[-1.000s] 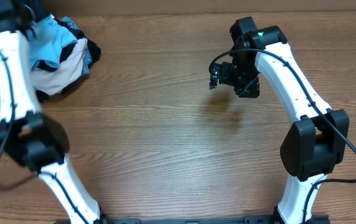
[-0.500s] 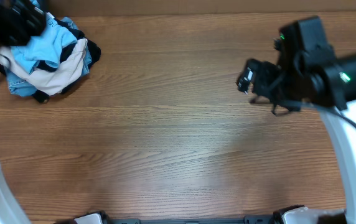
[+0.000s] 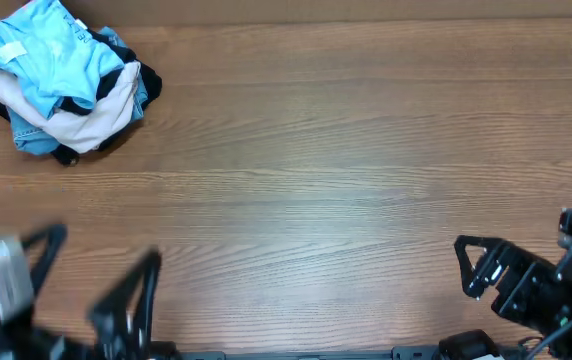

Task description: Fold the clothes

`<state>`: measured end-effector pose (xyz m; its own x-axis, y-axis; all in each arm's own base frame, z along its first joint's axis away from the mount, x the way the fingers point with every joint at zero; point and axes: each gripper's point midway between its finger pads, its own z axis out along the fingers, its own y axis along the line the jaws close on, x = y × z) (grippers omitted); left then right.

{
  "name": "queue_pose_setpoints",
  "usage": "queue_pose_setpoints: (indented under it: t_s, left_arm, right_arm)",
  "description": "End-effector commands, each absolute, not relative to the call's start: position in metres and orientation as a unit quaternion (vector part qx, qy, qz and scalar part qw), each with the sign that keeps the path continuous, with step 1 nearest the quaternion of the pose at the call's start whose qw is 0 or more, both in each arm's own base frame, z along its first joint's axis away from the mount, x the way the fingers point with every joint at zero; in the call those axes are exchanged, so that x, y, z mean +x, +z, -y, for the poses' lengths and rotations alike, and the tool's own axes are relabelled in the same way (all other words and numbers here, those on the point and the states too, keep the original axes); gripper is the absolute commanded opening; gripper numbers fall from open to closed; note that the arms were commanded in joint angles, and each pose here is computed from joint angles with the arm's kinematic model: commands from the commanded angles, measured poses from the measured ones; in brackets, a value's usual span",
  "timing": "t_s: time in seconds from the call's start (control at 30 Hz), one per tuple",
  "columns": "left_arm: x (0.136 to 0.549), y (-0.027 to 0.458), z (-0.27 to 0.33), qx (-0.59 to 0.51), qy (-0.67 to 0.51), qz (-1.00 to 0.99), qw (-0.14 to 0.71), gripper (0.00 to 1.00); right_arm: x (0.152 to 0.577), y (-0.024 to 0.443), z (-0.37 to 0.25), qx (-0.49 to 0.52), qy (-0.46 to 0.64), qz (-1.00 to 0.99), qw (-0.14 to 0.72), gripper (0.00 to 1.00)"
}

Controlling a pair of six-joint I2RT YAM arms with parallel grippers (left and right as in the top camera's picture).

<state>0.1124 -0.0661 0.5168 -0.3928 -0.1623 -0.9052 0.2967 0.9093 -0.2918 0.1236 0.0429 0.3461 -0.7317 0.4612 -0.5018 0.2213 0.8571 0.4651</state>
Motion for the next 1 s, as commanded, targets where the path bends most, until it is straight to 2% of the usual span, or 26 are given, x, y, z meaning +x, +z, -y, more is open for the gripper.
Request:
queue_pose_setpoints:
  t_s: [0.0,0.07,0.2,0.4,0.57,0.7,0.97]
  left_arm:
    - [0.095,0.511,0.066,0.059,-0.197,-0.807,0.554,1.00]
    - [0.082,0.507,0.067,0.064,-0.196,-0.804,0.558,1.00]
    - [0.085,0.482,0.064,0.058,-0.190,-0.820,0.537,1.00]
    - [0.120,0.425,0.059,0.027,-0.190,-0.795,0.576,1.00]
    - [0.167,0.355,0.055,-0.031,-0.213,-0.834,0.508,1.00]
    - [0.186,0.313,0.045,-0.060,-0.192,-0.868,0.454,1.00]
    - [0.202,0.287,0.036,-0.082,-0.168,-0.891,0.414,1.00]
  right_arm:
    - [0.116,0.339,-0.013,0.241,0.149,-0.887,0.364,0.99]
    - [0.115,0.342,-0.011,0.244,0.161,-0.872,0.393,0.99]
    - [0.116,0.340,-0.011,0.244,0.164,-0.869,0.399,1.00]
    - [0.125,0.352,-0.005,0.252,0.159,-0.852,0.430,1.00]
    - [0.126,0.353,-0.006,0.251,0.161,-0.851,0.432,1.00]
    - [0.126,0.353,-0.006,0.251,0.161,-0.851,0.432,1.00]
    - [0.126,0.353,-0.006,0.251,0.161,-0.851,0.432,1.00]
